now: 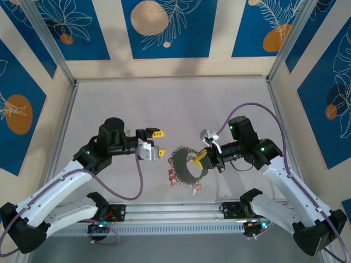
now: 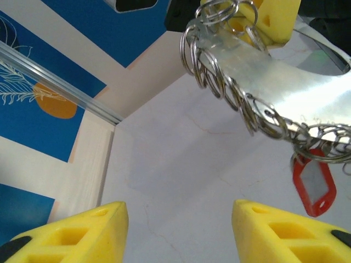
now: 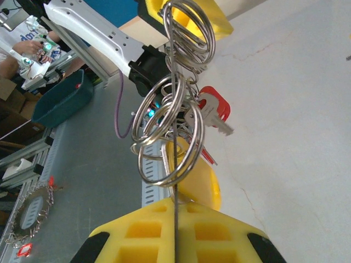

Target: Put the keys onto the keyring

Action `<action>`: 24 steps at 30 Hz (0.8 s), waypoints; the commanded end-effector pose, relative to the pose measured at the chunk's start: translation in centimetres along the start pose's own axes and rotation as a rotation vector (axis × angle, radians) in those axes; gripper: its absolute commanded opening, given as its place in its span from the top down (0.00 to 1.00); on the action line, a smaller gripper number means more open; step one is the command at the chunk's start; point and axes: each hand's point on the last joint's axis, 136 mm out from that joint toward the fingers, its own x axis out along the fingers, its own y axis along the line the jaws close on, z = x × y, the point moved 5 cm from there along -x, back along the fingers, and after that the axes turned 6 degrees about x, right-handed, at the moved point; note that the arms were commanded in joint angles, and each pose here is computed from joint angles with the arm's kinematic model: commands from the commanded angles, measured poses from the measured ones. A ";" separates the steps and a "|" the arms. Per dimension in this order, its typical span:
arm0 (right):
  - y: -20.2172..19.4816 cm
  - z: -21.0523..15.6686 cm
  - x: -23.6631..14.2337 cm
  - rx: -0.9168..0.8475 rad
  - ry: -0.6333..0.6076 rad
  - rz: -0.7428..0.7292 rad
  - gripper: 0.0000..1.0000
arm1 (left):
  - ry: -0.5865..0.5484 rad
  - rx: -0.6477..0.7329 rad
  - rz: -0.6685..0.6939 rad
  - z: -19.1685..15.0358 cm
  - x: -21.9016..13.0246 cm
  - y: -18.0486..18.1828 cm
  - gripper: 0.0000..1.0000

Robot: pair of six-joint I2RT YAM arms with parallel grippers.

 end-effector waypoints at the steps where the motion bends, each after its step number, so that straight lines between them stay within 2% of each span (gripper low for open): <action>1: 0.5 1.2 -0.5 0.003 -0.027 0.014 1.00 | -0.026 -0.087 -0.007 0.5 -0.4 -0.4 0.48; 8: -0.3 1.9 -1.0 0.083 -0.070 -0.002 1.00 | -0.092 -0.228 0.017 0.5 -0.9 -1.9 0.48; 12: -0.8 2.6 -1.6 0.118 -0.101 -0.017 1.00 | -0.113 -0.289 -0.032 0.2 -0.8 -3.3 0.57; 16: -1.0 3.3 -2.0 0.124 -0.136 -0.010 1.00 | -0.144 -0.364 -0.031 -0.3 -0.1 -4.1 0.59; 24: -1.3 3.8 -2.5 0.111 -0.165 -0.013 1.00 | -0.156 -0.431 -0.051 -1.0 1.2 -5.4 0.59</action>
